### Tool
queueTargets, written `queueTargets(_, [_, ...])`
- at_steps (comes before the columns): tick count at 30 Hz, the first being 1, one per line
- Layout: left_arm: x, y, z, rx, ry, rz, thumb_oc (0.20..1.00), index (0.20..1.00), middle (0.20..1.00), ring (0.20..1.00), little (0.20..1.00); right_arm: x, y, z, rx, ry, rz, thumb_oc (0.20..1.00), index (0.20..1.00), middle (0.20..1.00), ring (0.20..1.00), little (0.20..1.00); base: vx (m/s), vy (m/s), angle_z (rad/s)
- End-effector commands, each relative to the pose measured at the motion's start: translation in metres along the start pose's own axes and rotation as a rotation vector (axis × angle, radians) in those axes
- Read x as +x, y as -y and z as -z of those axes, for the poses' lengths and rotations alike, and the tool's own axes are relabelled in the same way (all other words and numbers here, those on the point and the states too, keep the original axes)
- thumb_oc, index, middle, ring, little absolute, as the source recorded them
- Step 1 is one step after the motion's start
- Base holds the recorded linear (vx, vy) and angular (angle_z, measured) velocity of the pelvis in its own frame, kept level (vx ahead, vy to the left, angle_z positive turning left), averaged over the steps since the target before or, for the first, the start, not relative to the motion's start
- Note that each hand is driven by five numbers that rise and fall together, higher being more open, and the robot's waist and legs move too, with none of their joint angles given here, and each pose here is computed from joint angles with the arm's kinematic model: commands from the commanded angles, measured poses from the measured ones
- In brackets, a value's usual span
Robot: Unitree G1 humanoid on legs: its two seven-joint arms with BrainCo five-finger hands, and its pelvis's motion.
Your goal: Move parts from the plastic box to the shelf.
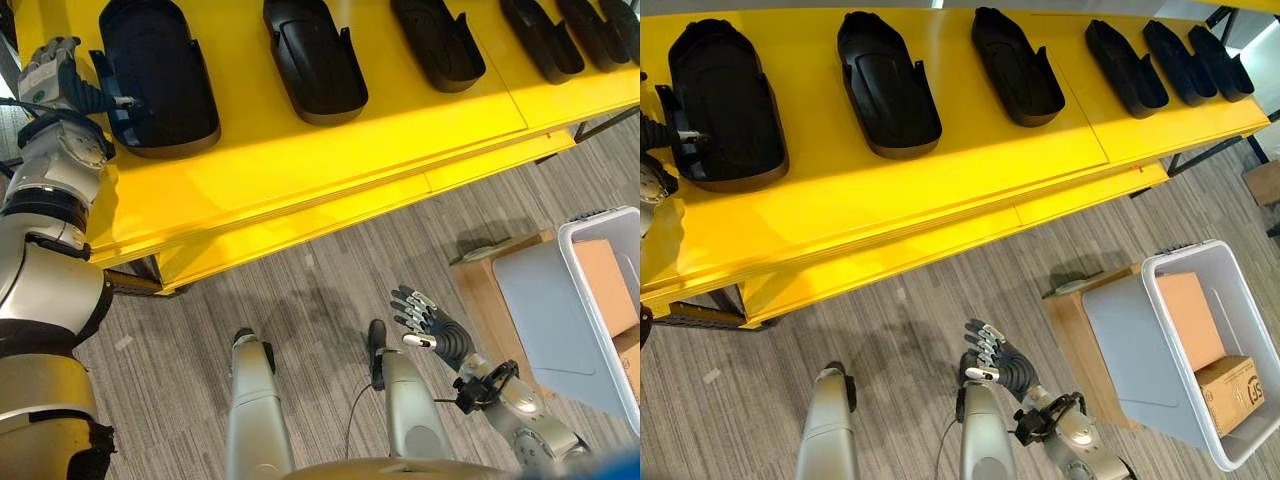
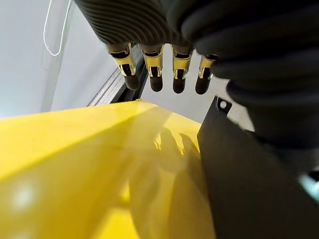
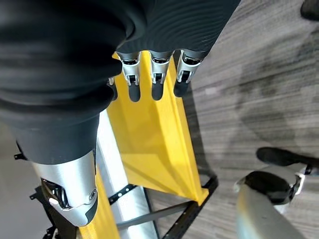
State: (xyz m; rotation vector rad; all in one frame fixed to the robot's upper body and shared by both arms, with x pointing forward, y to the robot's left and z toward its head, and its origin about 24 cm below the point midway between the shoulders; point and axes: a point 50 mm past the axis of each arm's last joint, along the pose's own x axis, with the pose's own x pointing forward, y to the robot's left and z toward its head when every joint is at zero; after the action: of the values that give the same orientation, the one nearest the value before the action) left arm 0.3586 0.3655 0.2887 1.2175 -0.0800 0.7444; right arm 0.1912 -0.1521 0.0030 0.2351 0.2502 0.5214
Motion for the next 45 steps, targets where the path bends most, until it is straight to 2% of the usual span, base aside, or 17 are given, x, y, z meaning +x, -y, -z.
queueTargets(1, [0.011, -0.049, 0.002, -0.008, 0.014, -0.135, 1.0, 1.0, 1.0, 1.0, 1.0, -0.008, 0.003, -0.016, -0.026, 0.061, -0.011, 1.0, 1.0, 1.0, 1.0, 1.0, -0.01, -0.004, 0.04])
queueTargets(8, [0.012, -0.055, -0.009, -0.069, 0.075, -0.169, 1.0, 1.0, 1.0, 1.0, 1.0, -0.006, 0.005, -0.016, -0.029, 0.067, -0.005, 1.0, 1.0, 1.0, 1.0, 1.0, -0.01, -0.006, 0.03])
queueTargets(15, [0.01, -0.059, -0.048, -0.254, 0.239, -0.195, 1.0, 1.0, 1.0, 1.0, 1.0, 0.001, 0.008, -0.02, -0.05, 0.084, 0.006, 1.0, 1.0, 1.0, 1.0, 1.0, -0.03, -0.01, 0.08])
queueTargets(20, [-0.005, -0.053, -0.071, -0.417, 0.386, -0.192, 1.0, 1.0, 1.0, 1.0, 1.0, 0.005, 0.009, -0.02, -0.063, 0.092, 0.024, 1.0, 1.0, 1.0, 1.0, 1.0, -0.06, -0.037, 0.08])
queueTargets(23, [-0.038, -0.026, -0.079, -0.636, 0.513, -0.104, 1.0, 1.0, 1.0, 1.0, 1.0, 0.011, 0.011, -0.027, -0.09, 0.126, 0.044, 1.0, 1.0, 1.0, 1.0, 1.0, 0.0, -0.107, 0.04])
queueTargets(26, [-0.052, -0.008, -0.069, -0.7, 0.502, -0.039, 1.0, 1.0, 1.0, 1.0, 1.0, 0.01, 0.012, -0.028, -0.098, 0.13, 0.054, 1.0, 1.0, 1.0, 1.0, 1.0, 0.02, -0.098, 0.1])
queueTargets(28, [-0.084, 0.023, -0.056, -0.814, 0.492, 0.084, 1.0, 1.0, 1.0, 1.0, 1.0, 0.007, 0.016, -0.027, -0.119, 0.129, 0.08, 1.0, 1.0, 1.0, 1.0, 1.0, 0.07, -0.17, 0.08])
queueTargets(29, [-0.104, 0.046, -0.043, -0.838, 0.459, 0.175, 1.0, 1.0, 1.0, 1.0, 1.0, 0.006, 0.019, -0.027, -0.125, 0.128, 0.103, 1.0, 1.0, 1.0, 1.0, 1.0, 0.1, -0.221, 0.06])
queueTargets(31, [-0.116, 0.056, -0.031, -0.808, 0.426, 0.195, 1.0, 1.0, 1.0, 1.0, 1.0, 0.003, 0.02, -0.027, -0.126, 0.127, 0.109, 1.0, 1.0, 1.0, 1.0, 1.0, 0.05, -0.132, -0.06])
queueTargets(32, [-0.129, 0.065, -0.027, -0.711, 0.441, 0.207, 1.0, 1.0, 1.0, 1.0, 1.0, 0.005, 0.021, -0.026, -0.133, 0.126, 0.114, 1.0, 1.0, 1.0, 1.0, 1.0, 0.02, -0.107, -0.1])
queueTargets(34, [-0.16, 0.087, -0.009, -0.847, 0.347, 0.327, 1.0, 1.0, 1.0, 1.0, 1.0, 0.006, 0.024, -0.031, -0.139, 0.146, 0.125, 1.0, 1.0, 1.0, 1.0, 1.0, 0.05, -0.185, -0.05])
queueTargets(35, [-0.184, 0.101, 0.0, -0.852, 0.311, 0.413, 1.0, 1.0, 1.0, 1.0, 1.0, 0.003, 0.029, -0.033, -0.153, 0.147, 0.147, 1.0, 1.0, 1.0, 1.0, 1.0, 0.06, -0.161, -0.21])
queueTargets(36, [-0.185, 0.101, 0.0, -0.853, 0.309, 0.415, 1.0, 1.0, 1.0, 1.0, 1.0, 0.003, 0.029, -0.033, -0.154, 0.144, 0.146, 1.0, 1.0, 1.0, 1.0, 1.0, 0.05, -0.212, -0.31])
queueTargets(37, [-0.208, 0.112, 0.005, -0.903, 0.272, 0.497, 1.0, 1.0, 1.0, 1.0, 1.0, 0.001, 0.032, -0.035, -0.17, 0.149, 0.155, 1.0, 1.0, 1.0, 1.0, 1.0, 0.02, -0.173, -0.3])
queueTargets(39, [-0.231, 0.118, 0.009, -1.02, 0.214, 0.579, 1.0, 1.0, 1.0, 1.0, 1.0, -0.003, 0.036, -0.039, -0.196, 0.159, 0.171, 1.0, 1.0, 1.0, 1.0, 1.0, 0.01, -0.216, -0.12])
queueTargets(45, [-0.273, 0.137, 0.012, -1.175, 0.098, 0.755, 1.0, 1.0, 1.0, 1.0, 1.0, -0.008, 0.045, -0.044, -0.254, 0.171, 0.217, 1.0, 1.0, 1.0, 1.0, 1.0, -0.04, -0.183, 0.02])
